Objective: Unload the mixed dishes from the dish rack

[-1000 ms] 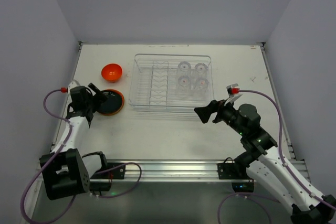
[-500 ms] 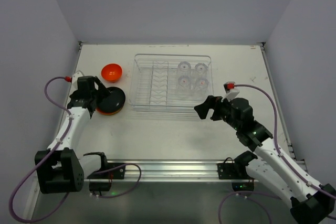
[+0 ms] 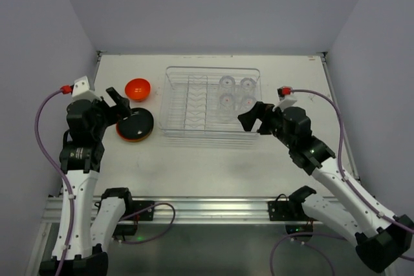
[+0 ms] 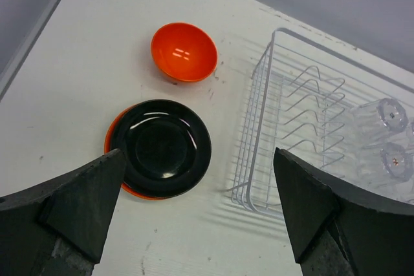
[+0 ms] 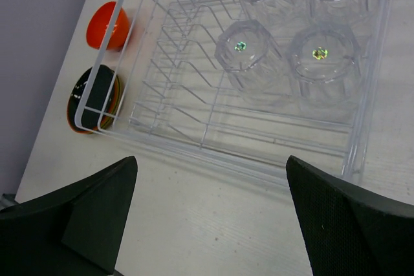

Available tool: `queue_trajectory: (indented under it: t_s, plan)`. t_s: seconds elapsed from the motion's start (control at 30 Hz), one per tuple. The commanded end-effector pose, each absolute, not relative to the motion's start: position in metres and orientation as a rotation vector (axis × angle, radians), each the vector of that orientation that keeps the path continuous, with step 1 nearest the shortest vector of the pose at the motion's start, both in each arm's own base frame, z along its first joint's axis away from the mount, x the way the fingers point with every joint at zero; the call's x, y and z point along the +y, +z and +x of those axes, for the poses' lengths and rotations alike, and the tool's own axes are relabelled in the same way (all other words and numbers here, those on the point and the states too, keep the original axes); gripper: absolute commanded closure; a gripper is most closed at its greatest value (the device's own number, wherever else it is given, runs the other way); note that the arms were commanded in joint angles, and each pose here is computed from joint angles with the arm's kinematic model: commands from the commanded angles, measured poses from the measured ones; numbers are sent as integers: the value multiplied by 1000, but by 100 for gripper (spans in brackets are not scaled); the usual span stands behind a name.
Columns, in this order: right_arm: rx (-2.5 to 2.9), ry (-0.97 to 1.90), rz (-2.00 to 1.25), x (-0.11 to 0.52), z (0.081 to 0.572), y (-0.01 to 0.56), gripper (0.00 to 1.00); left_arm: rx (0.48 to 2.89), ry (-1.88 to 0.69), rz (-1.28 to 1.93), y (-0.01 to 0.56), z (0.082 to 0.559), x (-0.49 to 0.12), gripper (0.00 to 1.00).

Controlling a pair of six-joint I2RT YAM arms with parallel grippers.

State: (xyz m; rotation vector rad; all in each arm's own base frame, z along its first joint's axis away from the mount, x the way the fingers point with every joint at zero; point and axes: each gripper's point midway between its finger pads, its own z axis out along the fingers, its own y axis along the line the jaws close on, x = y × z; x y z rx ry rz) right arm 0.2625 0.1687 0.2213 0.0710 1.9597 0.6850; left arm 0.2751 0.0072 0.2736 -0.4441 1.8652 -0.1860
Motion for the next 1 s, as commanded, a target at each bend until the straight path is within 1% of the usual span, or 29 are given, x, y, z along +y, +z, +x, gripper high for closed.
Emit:
queue_trajectory:
  t_s: [0.0, 0.07, 0.1, 0.13, 0.2, 0.23, 0.27, 0.3, 0.33, 0.37, 0.4, 0.43, 0.5, 0.57, 0.67, 0.83, 0.87, 0.9, 0.97]
  plan:
    - [1919, 735, 47, 194, 295, 262, 1, 1996, -167, -334, 240, 272, -1, 0]
    - [2016, 625, 81, 190, 309, 248, 1, 2012, -136, -351, 232, 271, 2, 0]
    - [2006, 596, 94, 191, 320, 263, 1, 1994, -130, -350, 232, 273, 3, 0]
    - [2082, 521, 107, 192, 330, 242, 1, 2007, -104, -376, 218, 271, 8, 0]
    - [2059, 409, 137, 188, 349, 249, 1, 1988, -160, -352, 220, 271, -1, 0]
    - [2092, 361, 136, 192, 359, 234, 1, 1989, -216, -299, 222, 270, -12, 0]
    - [2098, 341, 129, 195, 365, 232, 1, 1987, -221, -298, 221, 270, -12, 0]
    - [2084, 342, 90, 202, 374, 242, 1, 1986, -217, -308, 220, 270, -11, 0]
    - [2149, 299, 53, 207, 380, 222, 1, 1987, -215, -309, 219, 270, -11, 0]
    - [2179, 281, -2, 211, 383, 217, 1, 1988, -223, -303, 219, 270, -12, 0]
    - [2168, 285, -37, 218, 392, 228, 1, 1990, -231, -297, 219, 270, -14, 0]
    - [2224, 250, -79, 222, 396, 209, 1, 1990, -234, -295, 219, 269, -14, 0]
    - [2227, 221, -175, 227, 404, 209, 1, 1986, -248, -280, 220, 269, -17, 0]
    - [2278, 173, -265, 228, 407, 190, 1, 1985, -256, -268, 220, 269, -20, 0]
    - [2303, 191, -366, 239, 409, 186, 1, 1979, -262, -260, 221, 268, -22, 0]
    - [2370, 129, -454, 241, 419, 157, 1, 1992, -285, -234, 219, 270, -28, 0]
    - [2368, 117, -444, 243, 426, 164, 1, 1996, -287, -231, 218, 270, -28, 0]
    - [2451, 66, -459, 238, 421, 141, 1, 2003, -287, -232, 216, 270, -28, 0]
    - [2457, 68, -444, 240, 423, 134, 1, 2009, -304, -205, 216, 269, -35, 0]
